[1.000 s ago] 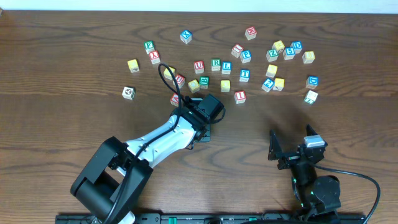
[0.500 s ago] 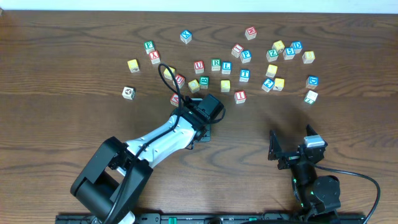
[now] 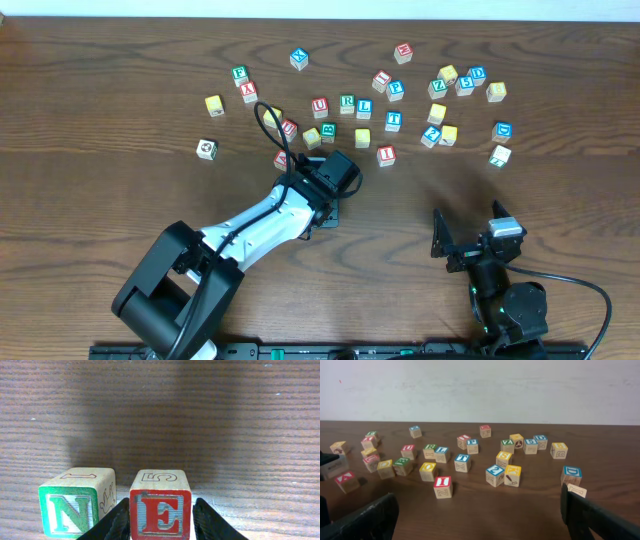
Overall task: Spell out NEURIPS
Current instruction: 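Open the left gripper and lift away from the E block, then move the left gripper back over the red U block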
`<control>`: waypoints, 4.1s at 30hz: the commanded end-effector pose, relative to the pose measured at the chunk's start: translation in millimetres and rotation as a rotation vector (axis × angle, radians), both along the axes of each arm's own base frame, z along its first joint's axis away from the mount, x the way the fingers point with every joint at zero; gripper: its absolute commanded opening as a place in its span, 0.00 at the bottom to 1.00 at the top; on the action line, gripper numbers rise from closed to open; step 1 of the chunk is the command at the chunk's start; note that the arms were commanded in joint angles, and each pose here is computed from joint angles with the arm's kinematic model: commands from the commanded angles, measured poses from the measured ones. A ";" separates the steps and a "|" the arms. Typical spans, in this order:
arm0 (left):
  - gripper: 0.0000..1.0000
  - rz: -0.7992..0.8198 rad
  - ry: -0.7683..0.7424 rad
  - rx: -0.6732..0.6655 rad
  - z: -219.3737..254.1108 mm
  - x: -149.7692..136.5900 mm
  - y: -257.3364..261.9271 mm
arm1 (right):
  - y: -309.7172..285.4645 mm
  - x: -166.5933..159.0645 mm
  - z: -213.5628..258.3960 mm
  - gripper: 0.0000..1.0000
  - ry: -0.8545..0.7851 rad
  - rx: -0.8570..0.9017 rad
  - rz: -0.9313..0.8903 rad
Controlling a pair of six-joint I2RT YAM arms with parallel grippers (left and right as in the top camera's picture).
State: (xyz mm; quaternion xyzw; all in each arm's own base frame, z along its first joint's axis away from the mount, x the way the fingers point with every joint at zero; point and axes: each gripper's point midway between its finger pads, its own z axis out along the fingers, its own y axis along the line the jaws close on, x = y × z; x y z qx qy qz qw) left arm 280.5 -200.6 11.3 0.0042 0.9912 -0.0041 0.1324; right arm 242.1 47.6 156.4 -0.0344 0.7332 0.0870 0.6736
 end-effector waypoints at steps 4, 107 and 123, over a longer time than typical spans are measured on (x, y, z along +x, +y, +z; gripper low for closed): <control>0.52 -0.002 -0.023 0.005 6.4 1.8 2.4 | -1.6 0.2 -1.0 0.99 0.002 -0.006 -0.006; 0.61 -0.049 -0.211 -0.148 135.1 6.1 33.7 | -1.6 0.2 -1.0 0.99 0.002 -0.006 -0.006; 0.73 -0.146 -0.072 -0.023 150.4 106.9 73.0 | -1.6 0.2 -1.1 0.99 0.002 -0.006 -0.006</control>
